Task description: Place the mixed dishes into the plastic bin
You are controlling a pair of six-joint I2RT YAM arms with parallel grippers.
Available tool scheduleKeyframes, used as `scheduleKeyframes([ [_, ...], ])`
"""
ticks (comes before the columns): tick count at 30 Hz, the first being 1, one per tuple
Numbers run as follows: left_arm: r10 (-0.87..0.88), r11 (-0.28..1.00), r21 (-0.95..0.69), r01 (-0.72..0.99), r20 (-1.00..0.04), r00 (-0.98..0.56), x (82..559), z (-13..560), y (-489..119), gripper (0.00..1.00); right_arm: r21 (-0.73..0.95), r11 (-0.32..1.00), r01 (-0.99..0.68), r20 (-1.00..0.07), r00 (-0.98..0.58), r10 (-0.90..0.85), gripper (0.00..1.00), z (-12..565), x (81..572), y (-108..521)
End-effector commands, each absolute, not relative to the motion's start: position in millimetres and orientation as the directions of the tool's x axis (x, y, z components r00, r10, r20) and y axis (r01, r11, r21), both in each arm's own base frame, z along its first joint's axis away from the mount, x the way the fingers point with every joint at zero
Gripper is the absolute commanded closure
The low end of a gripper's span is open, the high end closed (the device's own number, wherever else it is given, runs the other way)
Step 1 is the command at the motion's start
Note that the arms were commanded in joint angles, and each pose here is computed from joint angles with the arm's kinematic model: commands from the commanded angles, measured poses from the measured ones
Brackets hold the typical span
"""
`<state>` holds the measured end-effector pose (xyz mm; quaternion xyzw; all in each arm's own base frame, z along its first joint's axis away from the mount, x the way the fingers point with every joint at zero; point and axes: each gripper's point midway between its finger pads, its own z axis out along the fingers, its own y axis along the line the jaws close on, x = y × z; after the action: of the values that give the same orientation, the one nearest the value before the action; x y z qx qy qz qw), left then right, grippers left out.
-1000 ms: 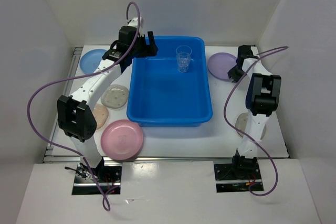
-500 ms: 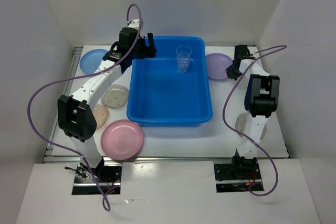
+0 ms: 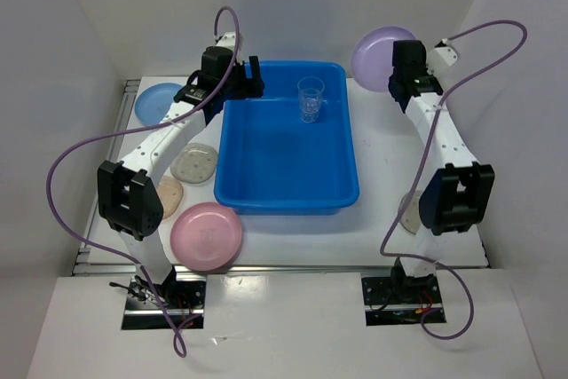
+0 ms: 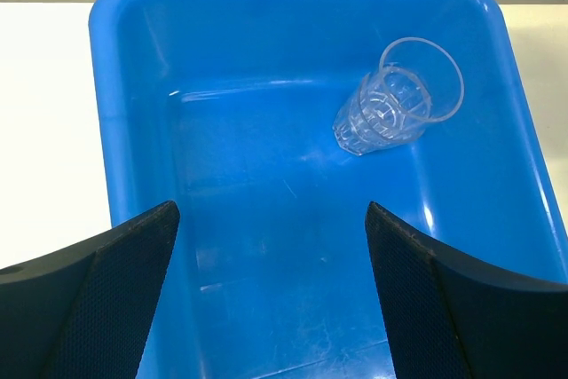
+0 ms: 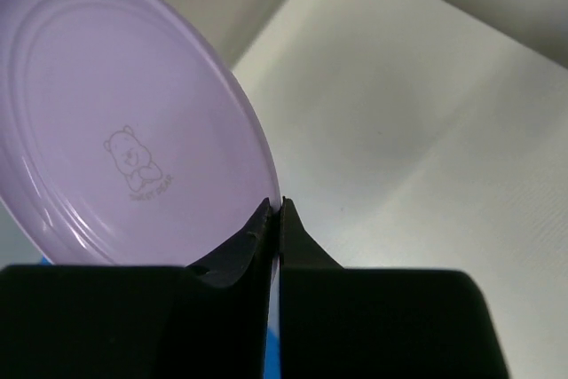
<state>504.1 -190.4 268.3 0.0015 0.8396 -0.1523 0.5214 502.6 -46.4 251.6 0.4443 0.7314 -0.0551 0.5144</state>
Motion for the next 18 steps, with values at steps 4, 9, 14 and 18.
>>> scheduleKeyframes([
  [4, -0.145, 0.953, -0.234, 0.191, -0.910, -0.389, 496, 301, -187, 0.08, 0.509, 0.709, 0.488, -0.818, 0.018, 0.575, 0.99, 372, 468, 0],
  [9, -0.109, 0.987, -0.145, 0.076, -0.929, -0.354, 496, 307, -157, 0.07, 0.483, 0.822, 0.301, -0.764, -0.313, 0.564, 0.99, 322, 438, 82],
  [14, 0.013, 0.984, 0.067, -0.162, -0.949, -0.315, 491, 318, -94, 0.04, 0.455, 0.878, 0.147, -0.689, -0.566, 0.452, 0.99, 276, 397, 152],
  [18, -0.016, 0.952, 0.078, -0.295, -0.953, -0.303, 493, 321, -36, 0.04, 0.414, 0.905, 0.096, -0.618, -0.701, 0.356, 0.99, 227, 377, 193],
])
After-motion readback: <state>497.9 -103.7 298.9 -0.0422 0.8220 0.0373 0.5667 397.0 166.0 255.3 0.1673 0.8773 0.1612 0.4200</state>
